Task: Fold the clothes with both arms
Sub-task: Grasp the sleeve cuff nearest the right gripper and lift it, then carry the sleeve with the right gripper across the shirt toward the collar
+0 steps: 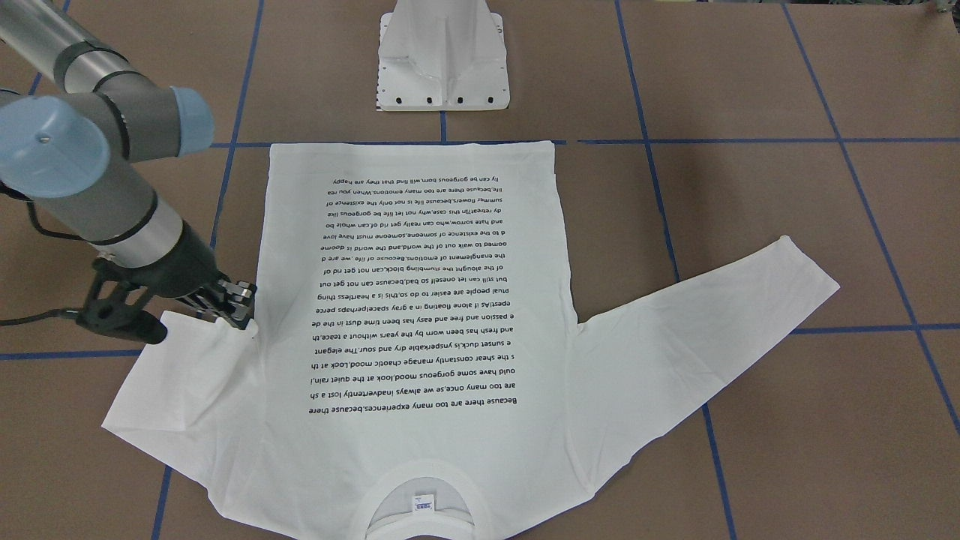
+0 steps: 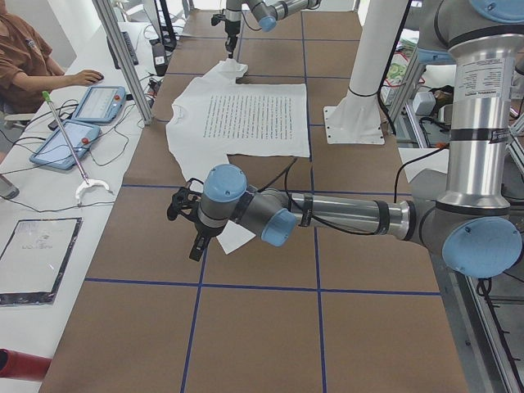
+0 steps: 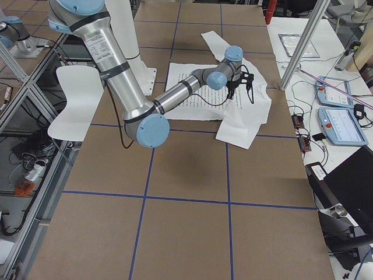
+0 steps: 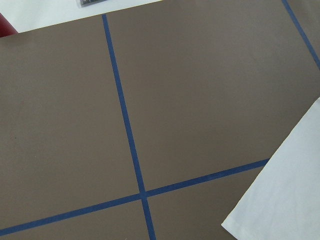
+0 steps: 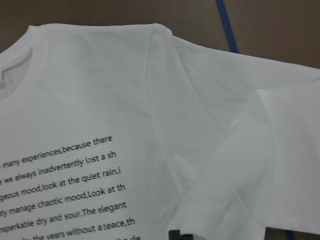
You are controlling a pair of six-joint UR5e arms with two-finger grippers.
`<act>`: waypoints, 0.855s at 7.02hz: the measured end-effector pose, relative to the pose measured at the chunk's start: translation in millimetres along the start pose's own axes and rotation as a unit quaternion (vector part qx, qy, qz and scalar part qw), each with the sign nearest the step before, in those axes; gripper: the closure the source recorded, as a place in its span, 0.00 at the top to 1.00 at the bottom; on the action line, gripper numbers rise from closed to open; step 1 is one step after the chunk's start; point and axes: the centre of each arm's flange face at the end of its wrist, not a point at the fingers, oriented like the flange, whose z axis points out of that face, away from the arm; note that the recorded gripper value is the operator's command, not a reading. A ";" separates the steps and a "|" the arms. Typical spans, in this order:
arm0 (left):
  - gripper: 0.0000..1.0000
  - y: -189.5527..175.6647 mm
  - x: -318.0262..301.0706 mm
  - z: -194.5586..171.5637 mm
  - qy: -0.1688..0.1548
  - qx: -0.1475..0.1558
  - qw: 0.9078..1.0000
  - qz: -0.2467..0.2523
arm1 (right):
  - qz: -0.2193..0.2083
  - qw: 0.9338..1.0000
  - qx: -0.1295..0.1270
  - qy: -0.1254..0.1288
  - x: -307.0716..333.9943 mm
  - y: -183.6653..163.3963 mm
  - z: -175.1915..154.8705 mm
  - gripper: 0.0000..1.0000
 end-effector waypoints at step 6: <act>1.00 -0.1 0.0 0.9 0.002 0.000 1.000 0.001 | -0.014 0.998 0.044 -0.047 -213.6 104.1 72.8 0.00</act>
